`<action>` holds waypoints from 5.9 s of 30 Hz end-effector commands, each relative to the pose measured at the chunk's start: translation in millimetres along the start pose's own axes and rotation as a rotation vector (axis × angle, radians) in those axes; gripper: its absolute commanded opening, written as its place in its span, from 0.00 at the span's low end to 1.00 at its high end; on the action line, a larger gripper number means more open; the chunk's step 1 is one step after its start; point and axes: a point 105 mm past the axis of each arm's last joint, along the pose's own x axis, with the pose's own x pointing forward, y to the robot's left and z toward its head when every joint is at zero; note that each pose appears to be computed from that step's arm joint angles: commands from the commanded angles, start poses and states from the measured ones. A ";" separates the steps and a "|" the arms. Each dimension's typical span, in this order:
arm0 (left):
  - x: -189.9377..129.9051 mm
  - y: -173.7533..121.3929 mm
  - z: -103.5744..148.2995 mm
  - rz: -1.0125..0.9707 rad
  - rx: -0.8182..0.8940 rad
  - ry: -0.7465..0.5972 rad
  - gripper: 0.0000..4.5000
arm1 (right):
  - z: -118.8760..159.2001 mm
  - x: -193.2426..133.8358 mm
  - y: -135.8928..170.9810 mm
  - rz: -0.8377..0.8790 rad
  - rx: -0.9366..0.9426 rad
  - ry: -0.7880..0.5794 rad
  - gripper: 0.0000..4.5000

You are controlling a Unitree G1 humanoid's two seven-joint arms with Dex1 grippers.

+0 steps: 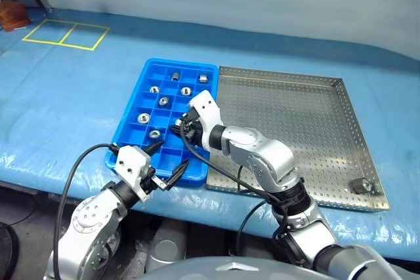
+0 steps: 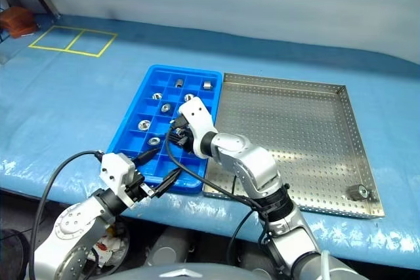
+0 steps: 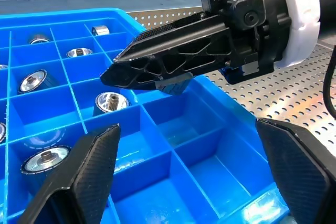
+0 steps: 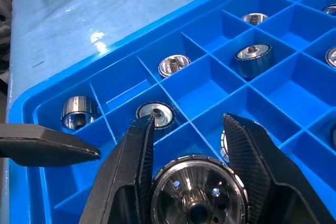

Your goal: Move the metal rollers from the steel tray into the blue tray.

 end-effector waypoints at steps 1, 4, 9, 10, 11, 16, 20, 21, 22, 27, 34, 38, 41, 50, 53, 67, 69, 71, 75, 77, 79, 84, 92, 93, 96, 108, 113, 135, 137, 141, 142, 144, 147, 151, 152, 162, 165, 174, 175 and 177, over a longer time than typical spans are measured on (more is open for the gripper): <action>5.2 -10.3 15.2 -0.056 0.016 -0.057 1.00 | -0.2 -8.4 -8.5 -0.027 -0.003 -0.014 0.38; 10.1 -12.4 15.6 -0.076 0.014 -0.061 1.00 | -11.7 -13.4 -13.4 -0.039 0.025 0.021 0.38; 16.2 -13.9 16.9 -0.108 0.017 -0.066 1.00 | -17.7 -17.3 -16.0 -0.060 0.044 0.033 0.72; 17.4 -14.3 17.4 -0.115 0.017 -0.067 1.00 | -15.5 -18.3 -16.6 -0.066 0.045 0.022 0.80; 18.6 -14.8 17.7 -0.124 0.019 -0.066 1.00 | -12.1 -19.5 -17.8 -0.076 0.048 0.005 0.88; 24.7 -19.1 19.7 -0.178 0.034 -0.064 1.00 | 2.5 -32.4 -29.0 -0.151 0.057 -0.065 1.00; 34.0 -23.6 20.6 -0.227 0.051 -0.060 1.00 | 8.7 -60.6 -48.0 -0.291 0.053 -0.106 1.00; 35.9 -24.7 20.7 -0.239 0.051 -0.061 1.00 | 8.7 -67.1 -51.2 -0.322 0.051 -0.110 1.00; 38.2 -26.5 20.6 -0.256 0.052 -0.059 1.00 | 8.3 -74.6 -54.7 -0.358 0.051 -0.113 1.00; 50.1 -39.1 19.3 -0.352 0.040 -0.056 1.00 | -4.0 -113.9 -72.1 -0.572 0.081 -0.099 1.00; 66.2 -59.6 17.0 -0.479 0.008 -0.054 1.00 | -33.3 -169.9 -73.5 -0.810 0.144 -0.044 1.00; 70.0 -66.0 16.7 -0.535 -0.003 -0.054 1.00 | -53.0 -199.2 -69.2 -0.935 0.193 -0.001 1.00; 72.0 -69.1 16.7 -0.560 -0.006 -0.055 1.00 | -66.6 -215.8 -69.9 -1.011 0.235 0.018 1.00; 74.0 -73.7 16.8 -0.592 -0.007 -0.058 1.00 | -88.7 -238.9 -75.2 -1.126 0.307 0.045 1.00; 74.5 -73.4 17.7 -0.591 -0.002 -0.062 1.00 | -90.9 -241.3 -81.5 -1.146 0.315 0.040 1.00; 74.6 -69.6 20.6 -0.562 0.021 -0.073 1.00 | -88.4 -235.4 -88.8 -1.125 0.312 0.016 1.00; 74.7 -69.5 20.7 -0.561 0.020 -0.074 1.00 | -88.7 -235.3 -89.0 -1.124 0.312 0.017 1.00; 74.7 -69.4 20.6 -0.560 0.022 -0.074 1.00 | -88.9 -235.3 -89.1 -1.124 0.313 0.017 1.00; 75.0 -69.4 20.7 -0.560 0.024 -0.074 1.00 | -90.0 -235.1 -88.9 -1.122 0.312 0.022 1.00; 75.2 -69.6 20.9 -0.561 0.024 -0.074 1.00 | -88.7 -233.3 -88.1 -1.110 0.309 0.020 1.00; 75.4 -69.4 20.8 -0.562 0.024 -0.074 1.00 | -86.2 -230.9 -87.8 -1.098 0.304 0.013 1.00; 77.1 -64.5 23.3 -0.526 0.050 -0.095 1.00 | -65.6 -212.6 -90.7 -1.030 0.246 -0.031 1.00; 79.4 -38.7 29.3 -0.328 0.106 -0.140 1.00 | -32.9 -159.9 -92.4 -0.852 0.159 -0.076 1.00; 79.1 -37.0 29.4 -0.313 0.108 -0.141 1.00 | -31.3 -154.8 -92.8 -0.838 0.152 -0.075 1.00; 75.2 -32.0 29.8 -0.274 0.103 -0.142 1.00 | -26.5 -138.9 -94.7 -0.792 0.133 -0.073 1.00; 56.2 -20.7 27.2 -0.154 0.098 -0.118 1.00 | -23.0 -87.4 -91.0 -0.611 0.128 -0.065 1.00; 52.9 -20.8 26.5 -0.142 0.098 -0.113 1.00 | -29.5 -75.0 -92.1 -0.580 0.150 -0.058 1.00; 53.3 -21.2 26.3 -0.139 0.093 -0.117 1.00 | -69.3 -58.9 -93.0 -0.554 0.186 0.004 0.40; 52.2 -19.8 26.3 -0.127 0.096 -0.119 1.00 | -62.1 -59.5 -90.1 -0.539 0.159 -0.007 0.40; 48.4 -14.3 27.7 -0.088 0.098 -0.130 1.00 | -36.3 -61.0 -80.2 -0.481 0.080 -0.051 0.40; 47.4 -12.2 28.1 -0.075 0.104 -0.131 1.00 | -29.4 -60.7 -77.0 -0.460 0.055 -0.057 0.40; 44.9 -6.7 29.4 -0.041 0.113 -0.138 1.00 | -16.3 -59.5 -70.4 -0.418 -0.008 -0.060 0.40; 38.1 2.6 33.8 0.017 0.142 -0.167 1.00 | 2.8 -53.3 -56.6 -0.337 -0.086 -0.069 0.40; 27.3 12.5 38.8 0.081 0.162 -0.194 1.00 | 22.5 -40.7 -36.3 -0.232 -0.185 -0.085 0.40; 24.3 14.4 39.1 0.093 0.162 -0.192 1.00 | 25.3 -37.8 -31.8 -0.211 -0.198 -0.090 0.40; -14.0 20.7 32.5 0.117 0.136 -0.128 1.00 | 7.7 -9.8 8.3 -0.019 -0.205 -0.062 0.40; -24.8 18.5 25.7 0.092 0.128 -0.073 1.00 | -0.2 -7.9 18.4 0.025 -0.194 -0.047 0.40; -31.9 19.7 23.0 0.086 0.103 -0.046 1.00 | -19.5 -5.1 30.4 0.066 -0.127 -0.011 0.40; -31.9 19.2 22.8 0.082 0.099 -0.044 1.00 | -21.7 -4.9 31.0 0.066 -0.117 -0.006 0.40; -31.8 18.3 21.9 0.074 0.097 -0.036 1.00 | -26.3 -5.2 32.6 0.069 -0.096 0.004 0.40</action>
